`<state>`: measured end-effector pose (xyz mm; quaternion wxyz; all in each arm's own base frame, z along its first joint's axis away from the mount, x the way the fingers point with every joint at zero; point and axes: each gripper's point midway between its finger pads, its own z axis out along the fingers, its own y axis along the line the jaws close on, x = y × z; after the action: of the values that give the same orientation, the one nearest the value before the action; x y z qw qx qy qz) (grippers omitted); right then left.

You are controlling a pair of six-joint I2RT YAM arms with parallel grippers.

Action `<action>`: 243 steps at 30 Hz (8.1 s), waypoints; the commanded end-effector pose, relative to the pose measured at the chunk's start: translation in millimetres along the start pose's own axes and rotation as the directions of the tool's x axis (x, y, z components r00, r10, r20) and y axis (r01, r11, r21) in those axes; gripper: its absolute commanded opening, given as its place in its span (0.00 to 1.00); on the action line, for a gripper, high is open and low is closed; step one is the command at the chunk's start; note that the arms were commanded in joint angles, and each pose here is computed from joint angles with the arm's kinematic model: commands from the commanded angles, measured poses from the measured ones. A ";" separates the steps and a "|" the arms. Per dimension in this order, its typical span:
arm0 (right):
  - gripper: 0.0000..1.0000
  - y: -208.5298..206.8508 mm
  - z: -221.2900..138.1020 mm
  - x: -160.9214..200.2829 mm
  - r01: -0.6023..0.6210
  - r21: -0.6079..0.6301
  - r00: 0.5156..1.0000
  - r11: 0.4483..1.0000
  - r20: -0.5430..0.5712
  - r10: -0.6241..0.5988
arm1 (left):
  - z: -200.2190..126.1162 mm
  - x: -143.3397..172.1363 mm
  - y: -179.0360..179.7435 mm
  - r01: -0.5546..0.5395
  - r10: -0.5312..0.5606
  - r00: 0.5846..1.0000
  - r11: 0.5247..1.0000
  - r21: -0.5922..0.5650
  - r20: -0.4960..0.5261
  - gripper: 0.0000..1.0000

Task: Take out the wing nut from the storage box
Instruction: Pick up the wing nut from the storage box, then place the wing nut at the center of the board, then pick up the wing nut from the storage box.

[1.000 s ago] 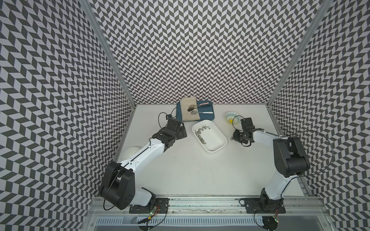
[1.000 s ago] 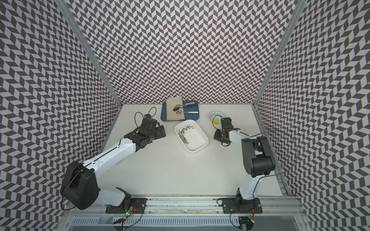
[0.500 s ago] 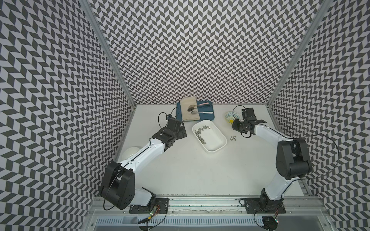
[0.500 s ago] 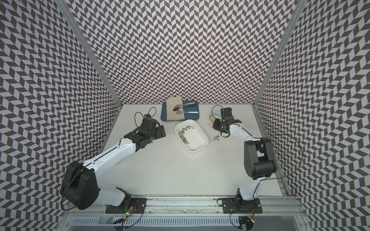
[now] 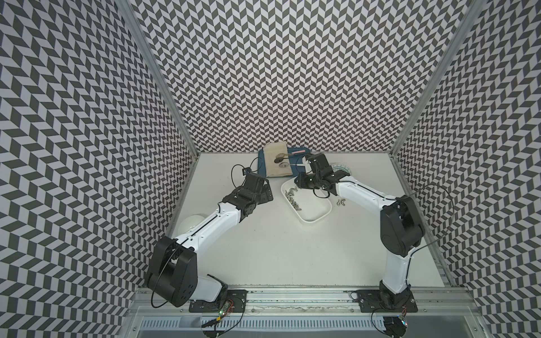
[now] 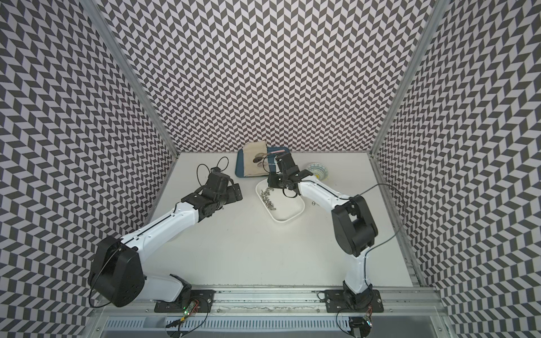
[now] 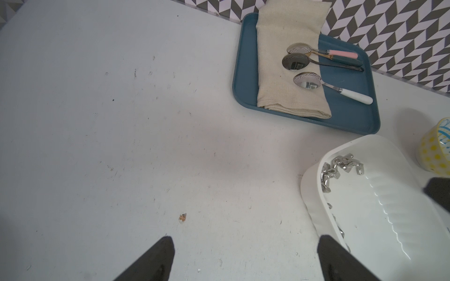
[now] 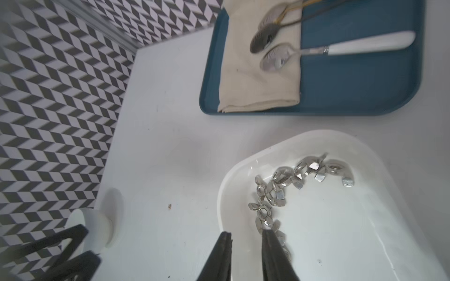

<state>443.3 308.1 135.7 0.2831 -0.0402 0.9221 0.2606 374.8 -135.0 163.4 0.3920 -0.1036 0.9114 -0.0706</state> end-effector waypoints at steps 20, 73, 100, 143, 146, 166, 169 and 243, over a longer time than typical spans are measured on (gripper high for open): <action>0.28 -21.0 75.6 12.5 -0.228 0.042 0.973 0.973 -0.008 0.229 | -21.5 -11.8 17.9 0.006 -0.005 1.000 1.000 -0.028 0.030 0.96; 0.00 -46.0 -54.1 -31.5 -0.135 0.072 0.986 0.988 0.110 0.126 | 2.2 -28.0 5.6 0.035 -0.035 0.999 0.999 0.015 0.025 0.95; 0.00 -252.1 -88.0 40.5 -0.361 0.349 0.932 0.865 0.104 0.347 | 8.5 -27.5 -9.8 0.033 -0.034 0.999 0.999 0.033 0.024 0.95; 0.23 -182.5 -107.4 -35.1 -0.270 0.224 0.959 0.937 0.155 0.239 | 7.1 -27.0 -5.9 0.050 -0.051 0.998 0.998 0.029 0.033 0.95; 0.24 -142.5 -103.6 -49.7 -0.215 0.171 0.969 0.961 0.161 0.188 | 8.2 -26.8 -6.7 0.047 -0.048 0.998 0.998 0.030 0.030 0.95; 0.24 2.9 25.2 14.7 0.137 0.024 0.986 0.990 -0.098 -0.134 | 6.1 -14.0 7.4 0.049 -0.049 0.999 0.999 0.015 -0.003 0.96; 0.24 -1.8 35.1 16.3 0.133 0.041 0.987 0.990 -0.094 -0.129 | 5.9 -12.6 9.8 0.047 -0.047 0.999 0.999 0.010 -0.007 0.96; 0.03 -19.1 -21.0 -20.4 -0.036 0.079 0.991 0.996 0.128 0.025 | -0.5 -33.1 23.3 0.035 -0.035 0.999 0.999 -0.019 0.027 0.96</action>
<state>452.5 302.8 133.7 0.3098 -0.0030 0.9194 0.2421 391.1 -106.1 164.6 0.3871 -0.1232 0.9115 -0.0641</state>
